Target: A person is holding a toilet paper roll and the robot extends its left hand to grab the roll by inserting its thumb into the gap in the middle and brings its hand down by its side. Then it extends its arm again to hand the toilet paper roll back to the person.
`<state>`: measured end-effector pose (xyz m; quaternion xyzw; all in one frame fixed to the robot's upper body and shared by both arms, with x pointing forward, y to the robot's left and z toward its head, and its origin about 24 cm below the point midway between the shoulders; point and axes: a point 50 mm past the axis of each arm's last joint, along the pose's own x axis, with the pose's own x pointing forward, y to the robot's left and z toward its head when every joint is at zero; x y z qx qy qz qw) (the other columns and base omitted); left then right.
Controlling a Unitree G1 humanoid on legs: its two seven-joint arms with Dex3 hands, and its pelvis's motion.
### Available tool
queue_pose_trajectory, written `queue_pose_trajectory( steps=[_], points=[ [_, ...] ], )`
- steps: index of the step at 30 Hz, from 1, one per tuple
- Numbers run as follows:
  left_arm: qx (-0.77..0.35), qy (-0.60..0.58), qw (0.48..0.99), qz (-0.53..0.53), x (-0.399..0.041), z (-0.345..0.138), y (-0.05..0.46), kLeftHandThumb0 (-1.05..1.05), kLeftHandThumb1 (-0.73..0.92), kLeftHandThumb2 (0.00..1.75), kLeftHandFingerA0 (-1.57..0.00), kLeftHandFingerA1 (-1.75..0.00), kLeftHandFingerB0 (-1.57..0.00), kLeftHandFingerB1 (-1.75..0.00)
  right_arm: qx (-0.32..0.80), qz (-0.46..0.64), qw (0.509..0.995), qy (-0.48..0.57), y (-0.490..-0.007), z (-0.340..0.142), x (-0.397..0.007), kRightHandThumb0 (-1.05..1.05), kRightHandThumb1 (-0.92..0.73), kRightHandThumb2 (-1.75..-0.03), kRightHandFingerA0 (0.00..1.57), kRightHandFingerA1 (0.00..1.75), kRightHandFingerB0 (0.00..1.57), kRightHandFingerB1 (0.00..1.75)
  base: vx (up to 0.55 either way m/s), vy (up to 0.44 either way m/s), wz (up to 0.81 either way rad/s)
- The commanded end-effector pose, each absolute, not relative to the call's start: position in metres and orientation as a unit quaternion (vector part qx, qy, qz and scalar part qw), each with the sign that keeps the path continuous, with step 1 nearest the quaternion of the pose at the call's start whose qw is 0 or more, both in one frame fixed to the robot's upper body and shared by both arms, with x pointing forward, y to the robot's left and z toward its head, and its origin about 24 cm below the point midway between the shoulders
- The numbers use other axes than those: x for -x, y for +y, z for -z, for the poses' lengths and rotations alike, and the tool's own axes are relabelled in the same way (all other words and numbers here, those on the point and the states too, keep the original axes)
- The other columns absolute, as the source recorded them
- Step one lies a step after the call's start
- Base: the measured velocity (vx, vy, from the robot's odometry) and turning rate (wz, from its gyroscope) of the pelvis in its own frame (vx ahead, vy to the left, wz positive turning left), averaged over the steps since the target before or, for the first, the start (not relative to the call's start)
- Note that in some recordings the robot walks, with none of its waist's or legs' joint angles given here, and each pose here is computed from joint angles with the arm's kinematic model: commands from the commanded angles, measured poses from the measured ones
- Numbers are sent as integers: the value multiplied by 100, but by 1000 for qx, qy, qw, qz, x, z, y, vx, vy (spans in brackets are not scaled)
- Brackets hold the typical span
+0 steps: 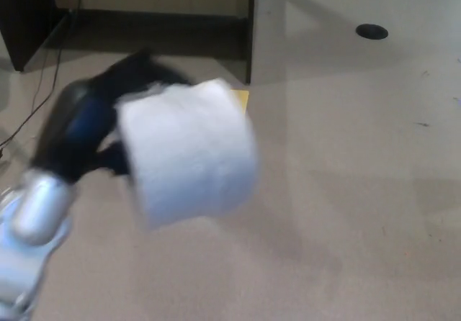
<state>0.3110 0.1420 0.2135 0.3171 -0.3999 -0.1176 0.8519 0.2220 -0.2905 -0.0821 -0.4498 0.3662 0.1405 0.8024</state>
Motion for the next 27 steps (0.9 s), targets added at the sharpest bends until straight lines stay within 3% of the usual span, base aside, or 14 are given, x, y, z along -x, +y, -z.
queue_pose_trajectory(
  steps=[1,4,7,10,15,22,24,25,27],
  points=[
    [-288,-385,853,204,-318,-248,83,-12,75,77,-86,-157,-70,-131,441,-128,806,374,-295,78,-226,-39,-68,-62,76,82,36,33,0,0,0],
    [-271,-388,851,228,-313,-257,65,-11,76,77,-83,-156,-69,-130,446,-130,804,372,-295,77,-227,-39,-68,-61,74,78,37,33,0,0,0],
    [-267,-395,845,241,-308,-260,49,-14,71,85,-91,-154,-74,-129,449,-133,802,371,-294,78,-226,-40,-68,-61,75,76,38,33,0,0,0],
    [-255,-395,836,281,-297,-264,20,-13,76,77,-82,-157,-68,-132,456,-135,797,371,-295,79,-224,-41,-68,-61,75,77,37,33,0,0,0],
    [-256,-389,831,305,-286,-269,-4,-11,73,79,-78,-154,-68,-135,455,-136,797,374,-294,79,-226,-39,-68,-60,74,74,37,33,0,0,0],
    [-239,-403,819,331,-274,-267,-24,-13,76,69,-75,-155,-68,-135,461,-141,795,369,-293,78,-227,-39,-67,-60,73,69,36,32,0,0,0],
    [-239,-403,818,334,-271,-266,-30,-8,70,81,-79,-151,-72,-133,456,-139,797,370,-294,77,-228,-38,-67,-61,75,75,36,33,0,0,0],
    [-236,-404,817,336,-269,-265,-31,-8,69,83,-90,-145,-76,-127,453,-140,799,370,-294,77,-228,-39,-68,-61,75,76,36,33,0,0,0],
    [-234,-404,817,338,-268,-265,-31,-8,68,84,-92,-146,-76,-126,452,-139,800,370,-294,76,-230,-38,-68,-61,75,75,37,33,0,0,0]
  ],
)
